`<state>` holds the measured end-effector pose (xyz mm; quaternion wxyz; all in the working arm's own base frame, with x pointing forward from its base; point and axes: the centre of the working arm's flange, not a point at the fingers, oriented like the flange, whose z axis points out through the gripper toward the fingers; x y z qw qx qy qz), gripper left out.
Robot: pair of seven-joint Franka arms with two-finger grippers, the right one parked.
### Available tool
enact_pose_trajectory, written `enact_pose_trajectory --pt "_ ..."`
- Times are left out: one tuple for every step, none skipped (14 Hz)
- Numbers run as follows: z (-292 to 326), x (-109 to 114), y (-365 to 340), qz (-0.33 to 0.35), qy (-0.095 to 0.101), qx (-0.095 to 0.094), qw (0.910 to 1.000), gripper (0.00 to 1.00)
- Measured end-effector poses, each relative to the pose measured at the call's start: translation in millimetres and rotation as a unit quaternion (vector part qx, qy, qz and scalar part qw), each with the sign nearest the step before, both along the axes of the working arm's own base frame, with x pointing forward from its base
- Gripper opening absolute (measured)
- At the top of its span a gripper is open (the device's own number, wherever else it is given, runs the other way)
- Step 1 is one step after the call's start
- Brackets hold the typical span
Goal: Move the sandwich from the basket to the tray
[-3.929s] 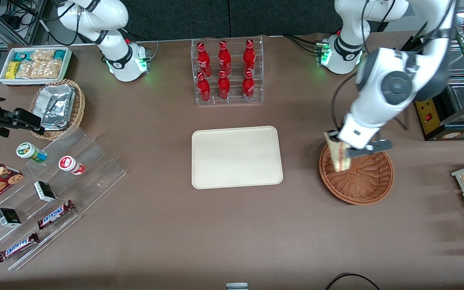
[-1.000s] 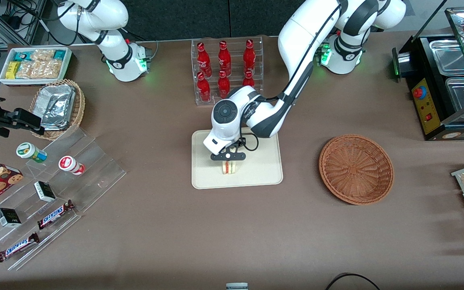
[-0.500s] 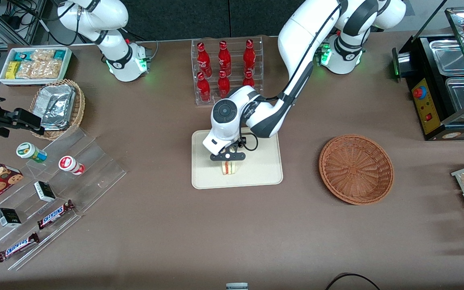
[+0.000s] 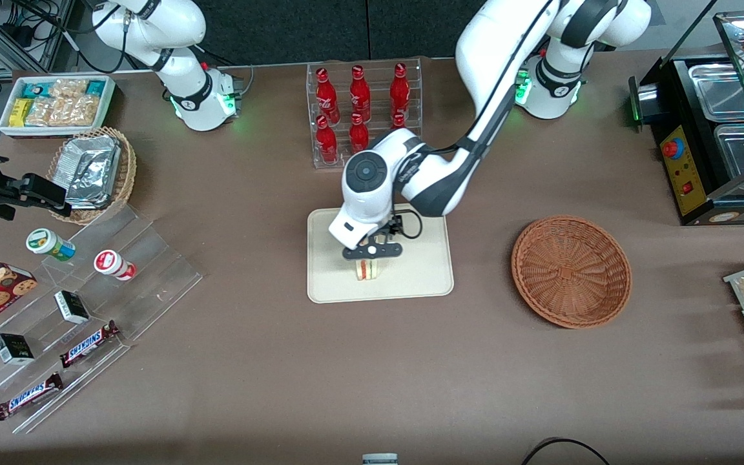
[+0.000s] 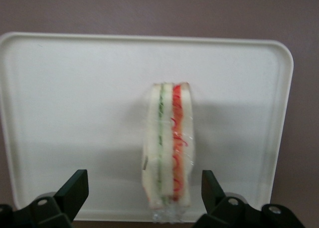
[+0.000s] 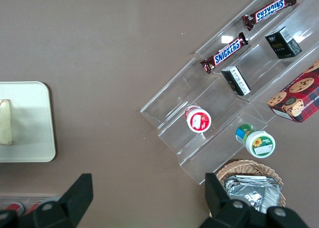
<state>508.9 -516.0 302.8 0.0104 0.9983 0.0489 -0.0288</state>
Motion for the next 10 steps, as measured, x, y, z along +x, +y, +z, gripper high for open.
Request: enact_pose_trajectory --pt "11 11 13 0.011 -0.001 0.000 0.9999 1.00" --pt "20 22 27 0.022 -0.003 -0.001 0.9998 1.00" --pt "29 34 40 0.030 -0.006 -0.002 0.9995 1.00" --pt "36 45 56 0.034 -0.007 -0.003 0.9994 1.00" --pt "42 56 73 0.034 -0.005 -0.001 0.9994 1.00" --pt "48 65 93 0.031 -0.002 0.002 0.9995 1.00" --pt "54 74 114 0.027 0.002 0.005 0.9996 1.00" --pt "60 81 138 0.020 0.007 0.008 0.9997 1.00" --pt "65 87 163 0.012 0.012 0.010 0.9998 1.00" --pt "70 92 187 0.005 0.019 0.013 0.9997 1.00"
